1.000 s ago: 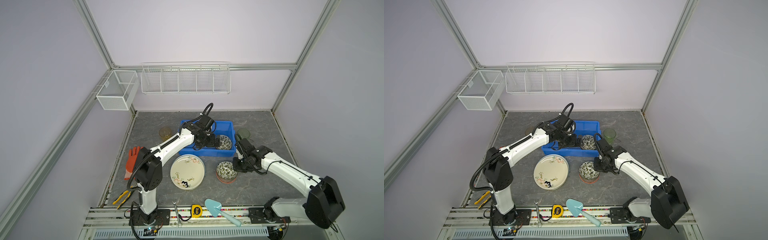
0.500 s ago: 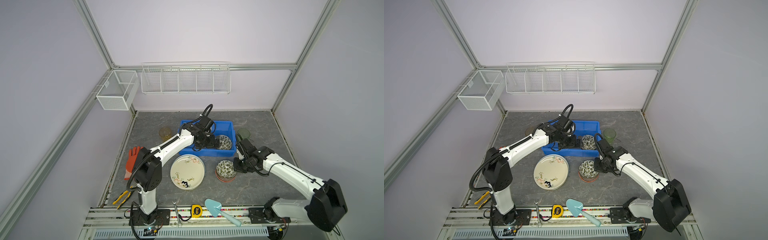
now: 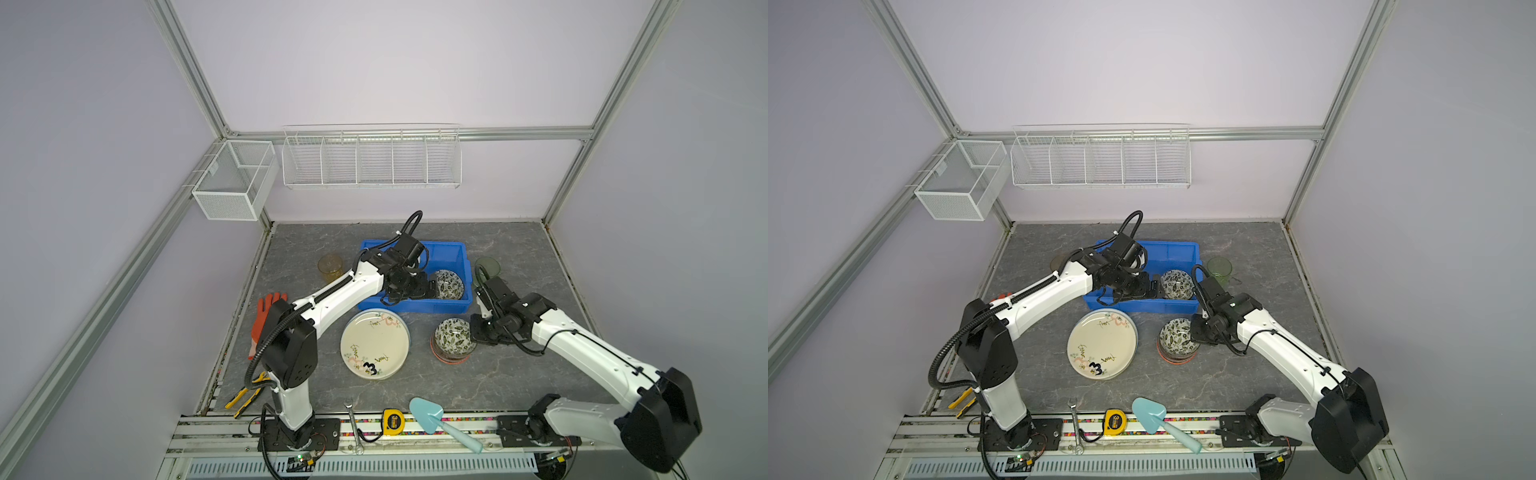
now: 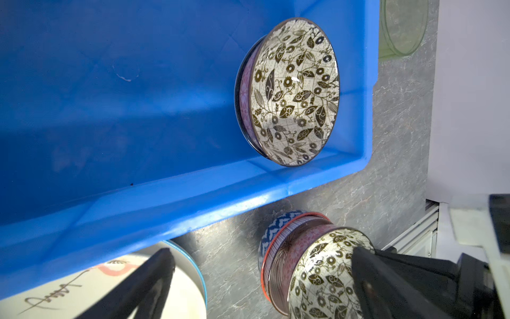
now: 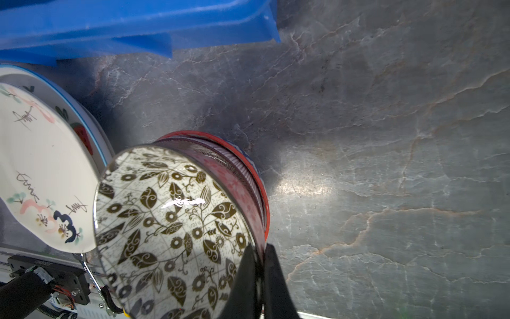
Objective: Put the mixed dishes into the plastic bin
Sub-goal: 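Close the left gripper on the raised bowl rim while the right holds it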
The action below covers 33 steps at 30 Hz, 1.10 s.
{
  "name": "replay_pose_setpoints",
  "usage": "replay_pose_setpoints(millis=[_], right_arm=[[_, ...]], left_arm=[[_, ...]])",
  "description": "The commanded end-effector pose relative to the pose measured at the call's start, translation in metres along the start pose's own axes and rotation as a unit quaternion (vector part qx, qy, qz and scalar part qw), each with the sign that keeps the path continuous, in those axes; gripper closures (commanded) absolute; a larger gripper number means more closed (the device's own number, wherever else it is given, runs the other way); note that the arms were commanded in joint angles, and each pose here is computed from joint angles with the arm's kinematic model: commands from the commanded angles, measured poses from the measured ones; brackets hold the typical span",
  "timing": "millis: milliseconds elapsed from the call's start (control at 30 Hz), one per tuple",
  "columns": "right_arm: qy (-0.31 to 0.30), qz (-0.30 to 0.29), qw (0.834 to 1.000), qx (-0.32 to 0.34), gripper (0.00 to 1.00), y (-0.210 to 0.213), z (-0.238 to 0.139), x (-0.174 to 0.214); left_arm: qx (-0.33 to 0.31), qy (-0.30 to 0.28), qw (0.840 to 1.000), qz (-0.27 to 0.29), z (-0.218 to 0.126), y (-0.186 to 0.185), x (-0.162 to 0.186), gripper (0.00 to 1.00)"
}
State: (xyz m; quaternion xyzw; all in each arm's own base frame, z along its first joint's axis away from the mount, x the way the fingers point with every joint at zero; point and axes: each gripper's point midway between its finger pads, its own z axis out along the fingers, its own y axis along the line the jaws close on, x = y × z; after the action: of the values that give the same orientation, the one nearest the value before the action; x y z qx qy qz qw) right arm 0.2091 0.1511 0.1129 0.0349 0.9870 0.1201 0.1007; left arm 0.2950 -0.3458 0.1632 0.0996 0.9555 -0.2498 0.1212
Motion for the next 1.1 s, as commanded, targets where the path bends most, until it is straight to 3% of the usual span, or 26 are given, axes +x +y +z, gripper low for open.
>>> replay_pose_setpoints(millis=[0, 367, 600, 800, 1067], right_arm=[[-0.026, -0.004, 1.0, -0.013, 0.93, 0.008, -0.021, -0.01], [-0.051, -0.019, 0.998, -0.023, 0.93, 0.019, -0.047, -0.024], [-0.051, -0.026, 0.998, -0.015, 0.93, 0.019, -0.054, -0.027], [-0.057, -0.034, 0.998, -0.012, 0.93, 0.022, -0.059, -0.033], [-0.06, -0.044, 0.997, -0.015, 0.93, 0.03, -0.061, -0.043]], left_arm=[[-0.008, -0.003, 1.0, -0.001, -0.013, 0.003, 0.006, 0.0], [0.009, 0.027, 0.999, 0.018, -0.011, -0.035, 0.045, 0.01], [0.02, 0.043, 0.999, 0.022, -0.001, -0.046, 0.056, 0.15], [0.013, 0.049, 0.998, 0.027, 0.002, -0.044, 0.059, 0.42], [0.011, 0.052, 0.998, 0.031, 0.006, -0.045, 0.057, 0.59]])
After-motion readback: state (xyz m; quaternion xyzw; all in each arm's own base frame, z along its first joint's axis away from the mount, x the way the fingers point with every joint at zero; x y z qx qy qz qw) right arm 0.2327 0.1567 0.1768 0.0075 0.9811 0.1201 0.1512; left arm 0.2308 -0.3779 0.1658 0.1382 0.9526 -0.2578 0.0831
